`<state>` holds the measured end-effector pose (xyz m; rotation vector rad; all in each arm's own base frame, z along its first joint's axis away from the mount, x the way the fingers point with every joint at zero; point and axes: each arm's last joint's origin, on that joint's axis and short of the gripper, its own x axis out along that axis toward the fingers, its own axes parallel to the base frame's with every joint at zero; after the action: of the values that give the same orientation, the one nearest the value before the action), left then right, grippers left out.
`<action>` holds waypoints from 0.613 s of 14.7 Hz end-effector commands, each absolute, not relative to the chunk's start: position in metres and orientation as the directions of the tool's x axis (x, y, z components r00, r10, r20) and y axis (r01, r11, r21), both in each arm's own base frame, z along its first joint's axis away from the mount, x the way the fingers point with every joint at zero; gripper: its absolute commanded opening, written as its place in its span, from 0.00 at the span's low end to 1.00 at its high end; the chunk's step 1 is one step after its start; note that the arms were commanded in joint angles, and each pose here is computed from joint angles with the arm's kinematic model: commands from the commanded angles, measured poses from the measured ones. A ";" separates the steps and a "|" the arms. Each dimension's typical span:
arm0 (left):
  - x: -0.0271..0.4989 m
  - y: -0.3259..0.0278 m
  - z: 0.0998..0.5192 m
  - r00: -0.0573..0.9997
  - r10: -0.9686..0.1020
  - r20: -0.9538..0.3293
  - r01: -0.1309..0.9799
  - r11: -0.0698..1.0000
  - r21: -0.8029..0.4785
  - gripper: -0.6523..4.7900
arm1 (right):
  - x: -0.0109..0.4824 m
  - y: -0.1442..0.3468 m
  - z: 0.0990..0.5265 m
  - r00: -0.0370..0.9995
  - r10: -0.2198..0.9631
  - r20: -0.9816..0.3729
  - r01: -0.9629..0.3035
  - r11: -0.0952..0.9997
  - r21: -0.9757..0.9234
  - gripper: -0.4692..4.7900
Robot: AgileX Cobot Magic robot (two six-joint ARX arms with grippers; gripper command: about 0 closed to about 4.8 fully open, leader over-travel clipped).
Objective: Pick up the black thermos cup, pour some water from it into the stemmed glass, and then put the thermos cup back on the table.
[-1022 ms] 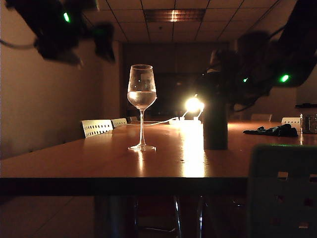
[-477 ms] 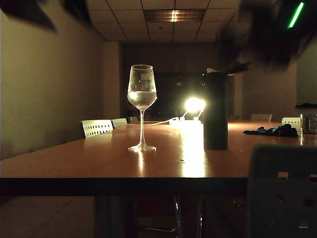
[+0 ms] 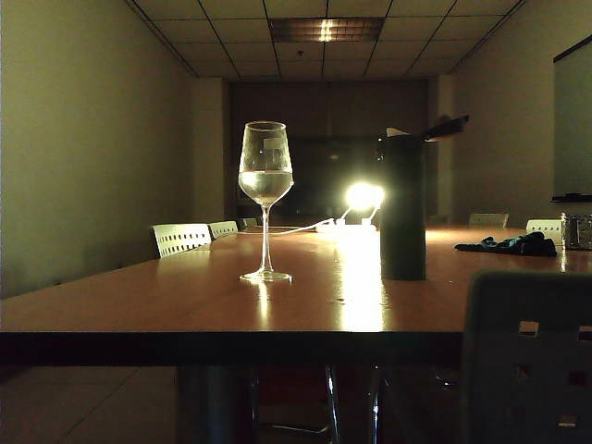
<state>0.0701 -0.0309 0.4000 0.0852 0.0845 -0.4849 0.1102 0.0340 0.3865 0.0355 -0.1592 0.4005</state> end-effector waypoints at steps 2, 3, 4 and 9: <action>0.018 -0.014 0.376 0.810 -0.565 -0.158 0.566 0.823 -0.038 1.00 | 0.024 0.011 0.357 0.922 0.387 0.026 -0.388 0.922 0.018 1.00; 0.008 -0.011 0.364 0.800 -0.576 -0.168 0.575 0.816 -0.059 1.00 | 0.001 0.004 0.344 0.922 0.387 0.011 -0.387 0.922 0.021 1.00; 0.001 -0.008 0.349 0.796 -0.580 -0.171 0.572 0.814 -0.100 1.00 | -0.014 0.000 0.329 0.923 0.386 0.002 -0.386 0.922 0.022 1.00; 0.050 -0.028 0.261 0.794 -0.595 -0.122 0.573 0.800 -0.178 1.00 | 0.037 0.016 0.283 0.902 0.432 0.006 -0.432 0.901 0.036 1.00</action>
<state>0.0424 -0.0247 0.2604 -0.0913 0.2603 -0.6195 0.0304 0.0132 0.2801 0.0233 0.1050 0.4297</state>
